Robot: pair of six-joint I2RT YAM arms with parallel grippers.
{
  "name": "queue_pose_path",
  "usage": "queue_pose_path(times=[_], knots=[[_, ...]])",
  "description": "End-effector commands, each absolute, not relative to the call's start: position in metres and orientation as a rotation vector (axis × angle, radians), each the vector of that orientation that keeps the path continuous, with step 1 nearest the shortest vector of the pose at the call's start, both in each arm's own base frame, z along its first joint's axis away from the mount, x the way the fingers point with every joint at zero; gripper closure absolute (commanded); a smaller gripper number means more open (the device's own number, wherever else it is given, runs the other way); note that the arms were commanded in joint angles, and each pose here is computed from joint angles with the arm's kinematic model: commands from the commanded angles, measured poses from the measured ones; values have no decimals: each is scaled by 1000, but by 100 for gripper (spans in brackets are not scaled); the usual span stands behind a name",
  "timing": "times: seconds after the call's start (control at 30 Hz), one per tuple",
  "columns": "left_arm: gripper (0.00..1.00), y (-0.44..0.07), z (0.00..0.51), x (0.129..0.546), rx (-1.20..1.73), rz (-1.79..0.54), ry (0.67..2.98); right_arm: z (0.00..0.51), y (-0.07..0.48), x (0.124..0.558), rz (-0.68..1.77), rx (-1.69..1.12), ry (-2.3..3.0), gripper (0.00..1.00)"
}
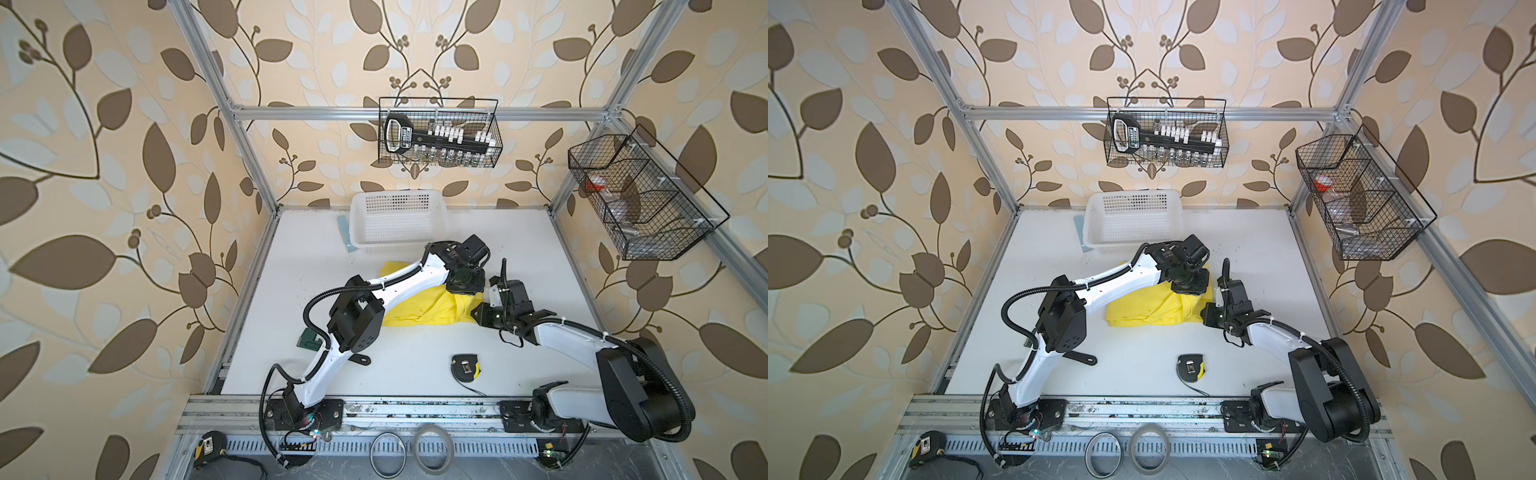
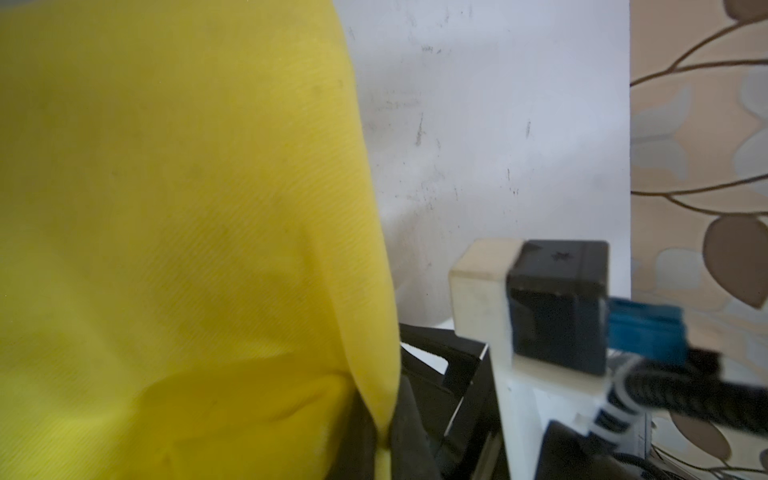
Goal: Fold and stack the trousers
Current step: 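Carry the folded end over onto the waistband with the left gripper while the right holds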
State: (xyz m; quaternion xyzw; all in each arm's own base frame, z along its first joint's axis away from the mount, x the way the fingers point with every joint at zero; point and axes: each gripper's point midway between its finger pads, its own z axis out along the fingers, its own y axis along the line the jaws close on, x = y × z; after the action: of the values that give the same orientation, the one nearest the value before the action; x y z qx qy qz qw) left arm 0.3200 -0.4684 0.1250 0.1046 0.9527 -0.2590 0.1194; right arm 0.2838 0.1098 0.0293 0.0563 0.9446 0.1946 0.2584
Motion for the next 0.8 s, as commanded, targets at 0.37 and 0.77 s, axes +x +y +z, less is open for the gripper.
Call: queue_pose_path(times=[0.37, 0.77], knots=[[60, -476, 196, 322, 329, -901, 2624, 101, 49, 272, 474, 323, 2425, 60], [61, -404, 198, 310, 286, -777, 2672, 157, 112, 312, 653, 139, 2281, 62]])
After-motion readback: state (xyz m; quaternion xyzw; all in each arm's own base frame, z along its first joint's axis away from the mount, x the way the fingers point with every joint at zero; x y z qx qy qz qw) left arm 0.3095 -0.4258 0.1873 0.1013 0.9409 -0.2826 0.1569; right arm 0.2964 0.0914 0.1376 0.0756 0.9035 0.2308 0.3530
